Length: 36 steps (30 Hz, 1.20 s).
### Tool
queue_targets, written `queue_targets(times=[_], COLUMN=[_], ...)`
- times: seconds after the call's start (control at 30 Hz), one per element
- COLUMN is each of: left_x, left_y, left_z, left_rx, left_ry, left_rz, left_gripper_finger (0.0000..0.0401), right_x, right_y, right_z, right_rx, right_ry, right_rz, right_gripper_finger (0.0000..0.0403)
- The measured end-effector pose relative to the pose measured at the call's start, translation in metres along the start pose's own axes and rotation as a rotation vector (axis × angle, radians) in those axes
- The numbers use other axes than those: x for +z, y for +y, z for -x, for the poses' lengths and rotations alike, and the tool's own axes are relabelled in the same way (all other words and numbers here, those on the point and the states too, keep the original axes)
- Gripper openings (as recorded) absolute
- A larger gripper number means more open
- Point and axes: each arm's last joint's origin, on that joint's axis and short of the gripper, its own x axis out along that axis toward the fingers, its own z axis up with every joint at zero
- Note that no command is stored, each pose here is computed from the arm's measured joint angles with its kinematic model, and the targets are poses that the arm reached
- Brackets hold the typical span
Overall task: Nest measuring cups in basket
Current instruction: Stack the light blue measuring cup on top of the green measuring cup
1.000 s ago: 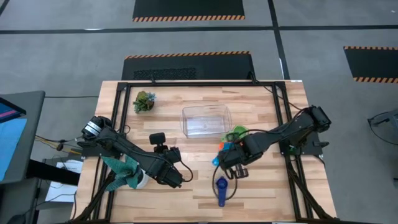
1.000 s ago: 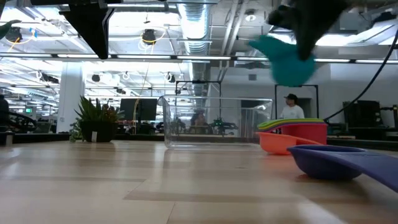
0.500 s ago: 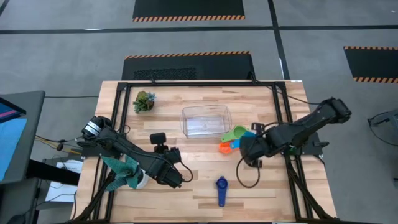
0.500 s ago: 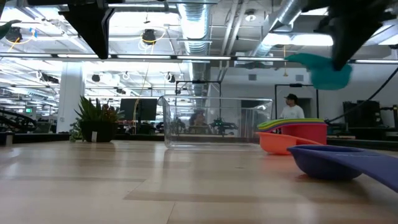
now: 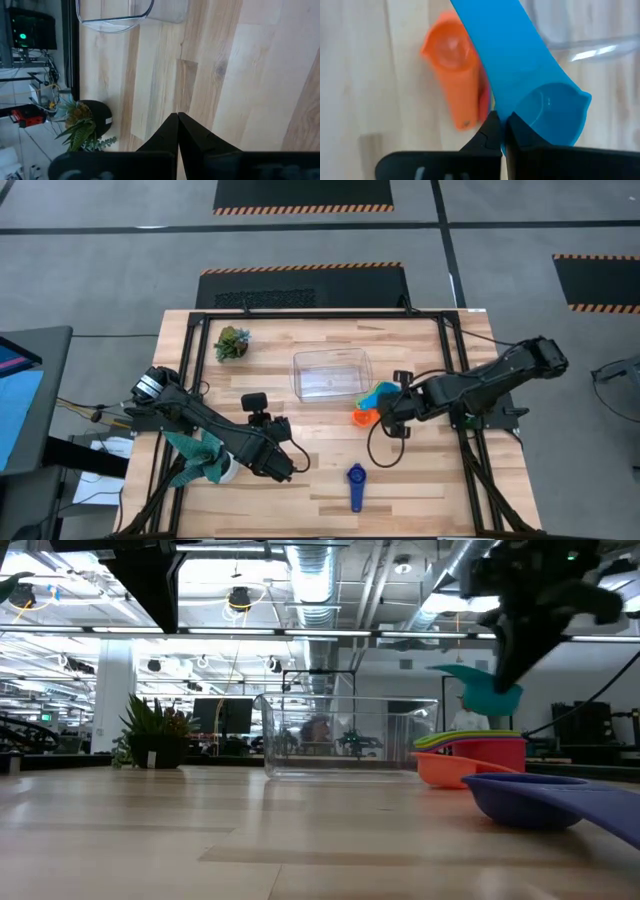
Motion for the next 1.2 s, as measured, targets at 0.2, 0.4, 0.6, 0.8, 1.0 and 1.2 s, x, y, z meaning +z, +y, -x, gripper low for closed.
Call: queue_targets(times=[0.2, 0.4, 0.6, 0.8, 1.0, 1.2], left_x=[0.000, 0.000, 0.000, 0.000, 0.000, 0.000], left_y=[0.000, 0.000, 0.000, 0.000, 0.000, 0.000], left_z=[0.000, 0.000, 0.000, 0.000, 0.000, 0.000], left_rx=[0.003, 0.005, 0.005, 0.005, 0.013, 0.013], left_ry=[-0.003, -0.004, -0.005, -0.004, -0.012, -0.013], left_rz=[-0.005, -0.018, -0.017, -0.016, -0.015, -0.013], left_gripper_finger=[0.0000, 0.0000, 0.0000, 0.0000, 0.0000, 0.0000], right_x=[-0.005, -0.004, -0.004, -0.005, -0.005, -0.003], right_y=[0.002, -0.001, 0.000, 0.003, 0.004, -0.002], right_z=[-0.010, -0.011, -0.011, -0.010, -0.010, -0.012], right_rx=[-0.008, -0.057, -0.038, -0.024, -0.020, -0.029], right_ry=[-0.001, -0.012, -0.006, -0.008, -0.009, -0.002], right_rz=[-0.007, -0.038, -0.016, 0.046, 0.101, 0.063], right_gripper_finger=[0.0006, 0.0006, 0.0008, 0.0006, 0.0009, 0.0007])
